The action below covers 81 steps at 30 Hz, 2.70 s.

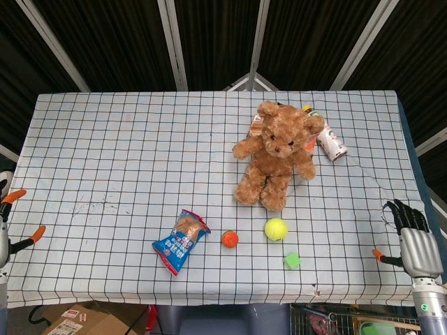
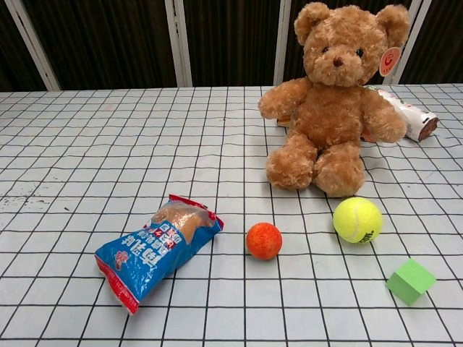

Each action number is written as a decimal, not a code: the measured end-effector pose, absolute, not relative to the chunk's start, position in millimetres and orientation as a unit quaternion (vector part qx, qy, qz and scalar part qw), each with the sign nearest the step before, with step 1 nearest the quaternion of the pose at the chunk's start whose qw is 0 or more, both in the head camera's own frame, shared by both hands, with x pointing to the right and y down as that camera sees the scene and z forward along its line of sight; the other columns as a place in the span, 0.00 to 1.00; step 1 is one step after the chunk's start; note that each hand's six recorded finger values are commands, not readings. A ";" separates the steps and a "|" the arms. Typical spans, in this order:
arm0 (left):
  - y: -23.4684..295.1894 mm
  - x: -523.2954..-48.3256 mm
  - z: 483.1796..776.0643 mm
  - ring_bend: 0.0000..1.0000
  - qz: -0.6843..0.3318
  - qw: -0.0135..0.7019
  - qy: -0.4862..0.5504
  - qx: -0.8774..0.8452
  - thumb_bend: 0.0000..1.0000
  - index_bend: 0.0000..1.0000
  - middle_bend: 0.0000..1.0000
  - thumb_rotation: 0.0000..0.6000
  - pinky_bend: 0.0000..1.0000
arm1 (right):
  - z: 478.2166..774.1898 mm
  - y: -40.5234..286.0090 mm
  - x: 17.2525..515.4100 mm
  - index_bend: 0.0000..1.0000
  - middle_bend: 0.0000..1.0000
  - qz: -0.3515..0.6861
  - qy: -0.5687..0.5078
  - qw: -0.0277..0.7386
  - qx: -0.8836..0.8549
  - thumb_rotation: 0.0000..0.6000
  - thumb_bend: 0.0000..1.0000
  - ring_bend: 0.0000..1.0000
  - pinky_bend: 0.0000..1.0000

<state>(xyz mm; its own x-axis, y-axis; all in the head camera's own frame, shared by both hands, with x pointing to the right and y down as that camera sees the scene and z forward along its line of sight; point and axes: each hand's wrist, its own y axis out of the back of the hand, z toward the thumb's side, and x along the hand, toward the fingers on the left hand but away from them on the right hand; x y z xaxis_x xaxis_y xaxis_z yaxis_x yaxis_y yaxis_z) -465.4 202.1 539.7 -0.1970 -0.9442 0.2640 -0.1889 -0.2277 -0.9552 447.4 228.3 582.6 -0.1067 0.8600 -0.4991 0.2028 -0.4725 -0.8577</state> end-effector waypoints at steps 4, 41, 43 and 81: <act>202.2 -471.8 534.7 0.00 -0.568 0.333 0.535 -0.529 0.26 0.26 0.04 1.00 0.00 | 587.3 222.4 446.2 0.00 0.00 0.596 -0.443 0.253 -0.620 1.00 0.11 0.00 0.00; 196.2 -477.8 538.3 0.00 -0.581 0.335 0.547 -0.501 0.26 0.26 0.03 1.00 0.00 | 686.4 65.4 412.8 0.32 0.20 0.537 -0.547 -0.044 -0.641 1.00 0.11 0.03 0.00; 195.7 -477.6 539.4 0.00 -0.582 0.335 0.546 -0.501 0.26 0.26 0.03 1.00 0.00 | 690.4 65.1 408.8 0.32 0.20 0.540 -0.546 -0.049 -0.639 1.00 0.11 0.03 0.00; 188.4 -483.0 546.6 0.00 -0.588 0.320 0.544 -0.507 0.26 0.26 0.03 1.00 0.00 | 688.0 59.2 320.5 0.28 0.19 0.593 -0.568 -0.056 -0.568 1.00 0.11 0.00 0.00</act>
<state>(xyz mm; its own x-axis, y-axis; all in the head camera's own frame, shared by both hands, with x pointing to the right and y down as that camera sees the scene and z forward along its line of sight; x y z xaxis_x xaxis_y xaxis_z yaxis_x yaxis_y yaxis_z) -483.0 188.4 546.6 -0.2819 -0.9271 0.2472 -0.1744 -0.2038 -0.9633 320.5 59.2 688.0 -0.3484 0.5782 -0.7378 0.7121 -0.3485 -0.6095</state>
